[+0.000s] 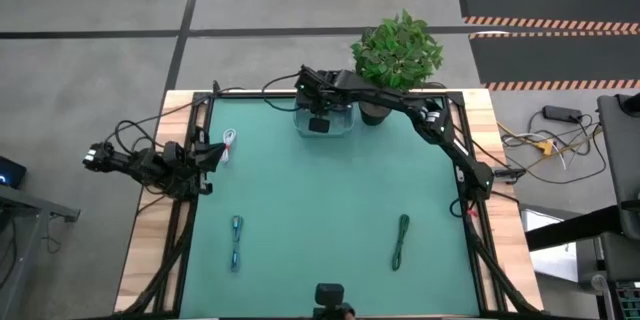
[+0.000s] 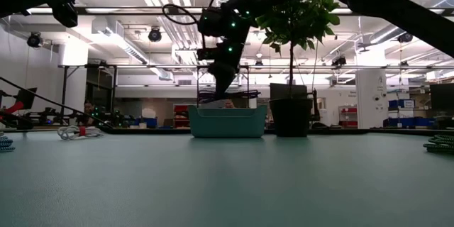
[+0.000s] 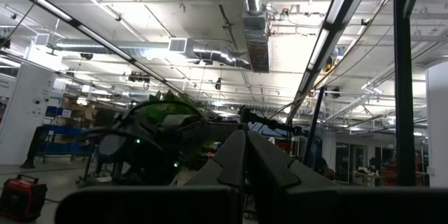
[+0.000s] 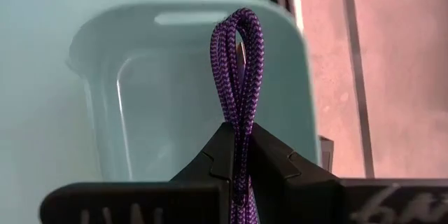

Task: Pick and place USB-C Cables
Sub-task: Put the purple charger cable into the green bin, then put the white charger cable into the green bin

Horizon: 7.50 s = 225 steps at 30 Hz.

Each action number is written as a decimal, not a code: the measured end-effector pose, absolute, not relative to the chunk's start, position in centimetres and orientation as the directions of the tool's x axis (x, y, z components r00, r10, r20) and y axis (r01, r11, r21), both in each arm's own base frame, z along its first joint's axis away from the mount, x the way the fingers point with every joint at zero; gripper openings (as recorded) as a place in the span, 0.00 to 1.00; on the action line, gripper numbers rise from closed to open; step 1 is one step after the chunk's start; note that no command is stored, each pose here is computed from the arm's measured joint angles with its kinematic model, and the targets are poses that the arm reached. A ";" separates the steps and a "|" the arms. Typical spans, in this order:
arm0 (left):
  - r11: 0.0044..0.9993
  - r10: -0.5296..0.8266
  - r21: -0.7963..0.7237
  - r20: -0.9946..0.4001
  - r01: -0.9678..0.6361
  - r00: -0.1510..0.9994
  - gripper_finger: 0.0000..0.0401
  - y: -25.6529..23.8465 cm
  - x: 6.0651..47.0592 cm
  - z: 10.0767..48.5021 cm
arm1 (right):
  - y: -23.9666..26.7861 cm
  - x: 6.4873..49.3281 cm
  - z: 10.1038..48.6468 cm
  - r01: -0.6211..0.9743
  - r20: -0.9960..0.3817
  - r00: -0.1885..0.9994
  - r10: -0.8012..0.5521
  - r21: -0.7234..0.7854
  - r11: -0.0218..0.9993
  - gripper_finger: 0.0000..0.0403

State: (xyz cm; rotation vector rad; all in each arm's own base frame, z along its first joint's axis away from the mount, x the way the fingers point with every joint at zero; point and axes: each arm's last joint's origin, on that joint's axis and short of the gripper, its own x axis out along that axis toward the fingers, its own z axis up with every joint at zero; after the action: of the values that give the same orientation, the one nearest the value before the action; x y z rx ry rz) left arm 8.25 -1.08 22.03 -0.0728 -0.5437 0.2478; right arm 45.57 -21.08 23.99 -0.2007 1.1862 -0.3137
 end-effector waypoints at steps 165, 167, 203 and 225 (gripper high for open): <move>0.966 0.254 -0.096 0.510 -0.239 0.822 0.00 -1.1 8.2 22.1 | -22.6 46.2 17.9 0.117 -0.876 0.330 -0.352 -0.332 0.936 0.06; 0.966 0.254 -0.096 0.510 -0.239 0.822 0.00 -1.1 8.2 22.1 | -22.6 46.2 17.9 0.117 -0.876 0.330 -0.352 -0.332 0.936 0.06; 0.966 0.255 -0.095 0.509 -0.241 0.822 0.00 -1.1 8.2 22.1 | -22.4 46.1 18.9 0.174 -0.885 0.314 -0.344 -0.303 0.937 0.23; 0.951 0.309 -0.095 0.353 -0.295 0.883 0.00 -1.3 9.8 20.7 | -5.3 46.2 27.5 -0.006 -0.886 0.303 -0.351 -0.370 0.929 0.15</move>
State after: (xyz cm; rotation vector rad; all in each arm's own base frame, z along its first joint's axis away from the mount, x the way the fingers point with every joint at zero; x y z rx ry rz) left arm 9.79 -1.33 20.72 -0.0384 -0.3739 0.3149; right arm 46.25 -5.35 27.51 -0.3304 1.2477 -0.2342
